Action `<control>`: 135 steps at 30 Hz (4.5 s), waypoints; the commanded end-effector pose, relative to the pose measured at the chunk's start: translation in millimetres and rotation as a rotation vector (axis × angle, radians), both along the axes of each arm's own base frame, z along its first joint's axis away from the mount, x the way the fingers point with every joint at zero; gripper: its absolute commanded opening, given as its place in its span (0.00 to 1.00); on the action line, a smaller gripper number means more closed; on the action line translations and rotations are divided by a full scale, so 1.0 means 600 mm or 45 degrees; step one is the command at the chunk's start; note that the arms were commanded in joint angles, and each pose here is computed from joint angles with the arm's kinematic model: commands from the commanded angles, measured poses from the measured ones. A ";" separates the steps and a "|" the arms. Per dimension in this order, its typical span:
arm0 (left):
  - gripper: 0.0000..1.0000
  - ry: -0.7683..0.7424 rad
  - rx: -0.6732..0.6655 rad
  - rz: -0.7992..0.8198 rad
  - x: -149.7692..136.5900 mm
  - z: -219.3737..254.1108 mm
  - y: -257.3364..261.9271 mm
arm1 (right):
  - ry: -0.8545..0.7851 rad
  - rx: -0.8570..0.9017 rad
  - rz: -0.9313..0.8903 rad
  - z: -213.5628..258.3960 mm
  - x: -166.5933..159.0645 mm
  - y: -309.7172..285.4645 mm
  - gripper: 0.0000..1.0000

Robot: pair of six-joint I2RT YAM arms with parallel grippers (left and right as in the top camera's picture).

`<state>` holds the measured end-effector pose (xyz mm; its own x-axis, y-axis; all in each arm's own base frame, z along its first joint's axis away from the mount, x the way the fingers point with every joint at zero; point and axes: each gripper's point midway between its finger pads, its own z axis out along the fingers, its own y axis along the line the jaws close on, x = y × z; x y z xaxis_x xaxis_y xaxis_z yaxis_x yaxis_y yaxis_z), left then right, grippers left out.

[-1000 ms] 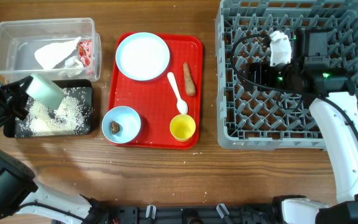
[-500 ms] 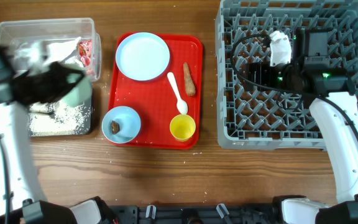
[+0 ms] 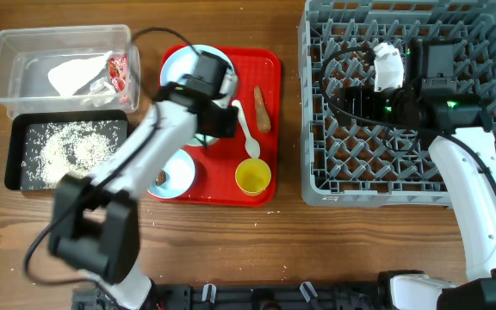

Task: Sort waste into correct bins and load items into the dishwasher rack
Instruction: 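Set the emptied green bowl back on the red tray, then grasp the blue bowl with the brown scrap using the left gripper, then tip the blue bowl over the black tray to dump the scrap, then place the blue bowl back on the red tray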

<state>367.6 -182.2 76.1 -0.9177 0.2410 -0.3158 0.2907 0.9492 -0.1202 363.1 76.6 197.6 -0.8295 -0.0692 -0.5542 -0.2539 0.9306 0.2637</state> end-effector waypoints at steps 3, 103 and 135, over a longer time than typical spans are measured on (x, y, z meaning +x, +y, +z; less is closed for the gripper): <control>0.05 0.003 0.186 -0.079 -0.009 -0.062 -0.021 | 0.000 -0.005 -0.006 0.007 -0.002 -0.002 1.00; 0.04 -0.084 -1.582 0.827 -0.040 0.240 0.463 | 0.049 0.019 -0.037 0.002 -0.012 -0.002 1.00; 0.75 0.207 -0.243 0.269 -0.106 0.074 0.057 | 0.033 0.016 -0.032 0.004 -0.008 -0.001 1.00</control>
<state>279.3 -119.6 64.7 -0.9963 -0.0408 -0.0752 -0.0230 0.9744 -0.2237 354.5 76.1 192.2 -0.8586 -0.0463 -0.5106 -0.2201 0.9327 0.2856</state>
